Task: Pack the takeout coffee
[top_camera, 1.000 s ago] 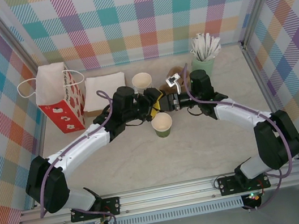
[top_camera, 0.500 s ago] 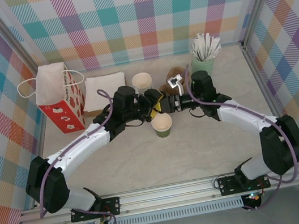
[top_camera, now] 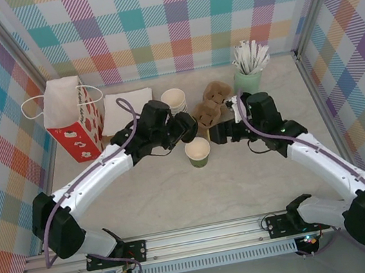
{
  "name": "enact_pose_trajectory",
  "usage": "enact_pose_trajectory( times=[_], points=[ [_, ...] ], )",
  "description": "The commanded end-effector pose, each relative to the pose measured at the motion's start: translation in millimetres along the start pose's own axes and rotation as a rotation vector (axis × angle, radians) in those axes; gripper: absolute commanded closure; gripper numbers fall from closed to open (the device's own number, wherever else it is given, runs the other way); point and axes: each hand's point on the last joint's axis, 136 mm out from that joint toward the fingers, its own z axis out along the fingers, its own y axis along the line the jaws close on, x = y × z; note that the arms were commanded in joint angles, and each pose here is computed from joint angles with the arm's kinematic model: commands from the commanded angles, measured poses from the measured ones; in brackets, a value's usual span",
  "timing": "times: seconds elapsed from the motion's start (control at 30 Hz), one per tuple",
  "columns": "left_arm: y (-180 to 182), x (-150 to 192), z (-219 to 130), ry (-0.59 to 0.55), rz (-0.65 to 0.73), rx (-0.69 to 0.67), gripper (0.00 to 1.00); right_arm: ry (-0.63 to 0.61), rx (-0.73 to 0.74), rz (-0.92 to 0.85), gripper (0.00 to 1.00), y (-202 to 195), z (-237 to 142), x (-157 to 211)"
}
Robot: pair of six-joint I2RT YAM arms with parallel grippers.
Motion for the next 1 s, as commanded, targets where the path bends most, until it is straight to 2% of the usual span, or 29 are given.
enact_pose_trajectory(
  times=[0.0, 0.17, 0.37, 0.57, 0.97],
  points=[
    [16.3, 7.6, 1.2, 0.002, 0.144, -0.142, 0.36, 0.075, 0.351, -0.013, 0.16, -56.7, -23.0, 14.0],
    [20.9, 15.0, 9.1, 0.01, 0.253, -0.247, 0.37, 0.132, 0.525, 0.037, 0.11, -88.7, -34.4, 27.0],
    [23.2, 21.1, 15.8, 0.009, 0.394, -0.373, 0.38, 0.174, 0.653, 0.121, 0.03, -117.6, -37.3, 42.3],
    [25.1, 26.9, 22.2, 0.009, 0.503, -0.468, 0.38, 0.208, 0.679, 0.149, 0.01, -127.4, -34.2, 50.8],
    [32.0, 46.8, 43.7, 0.079, 0.533, -0.497, 0.39, 0.21, 0.653, 0.158, 0.0, -127.4, -28.3, 53.2]
  ],
)
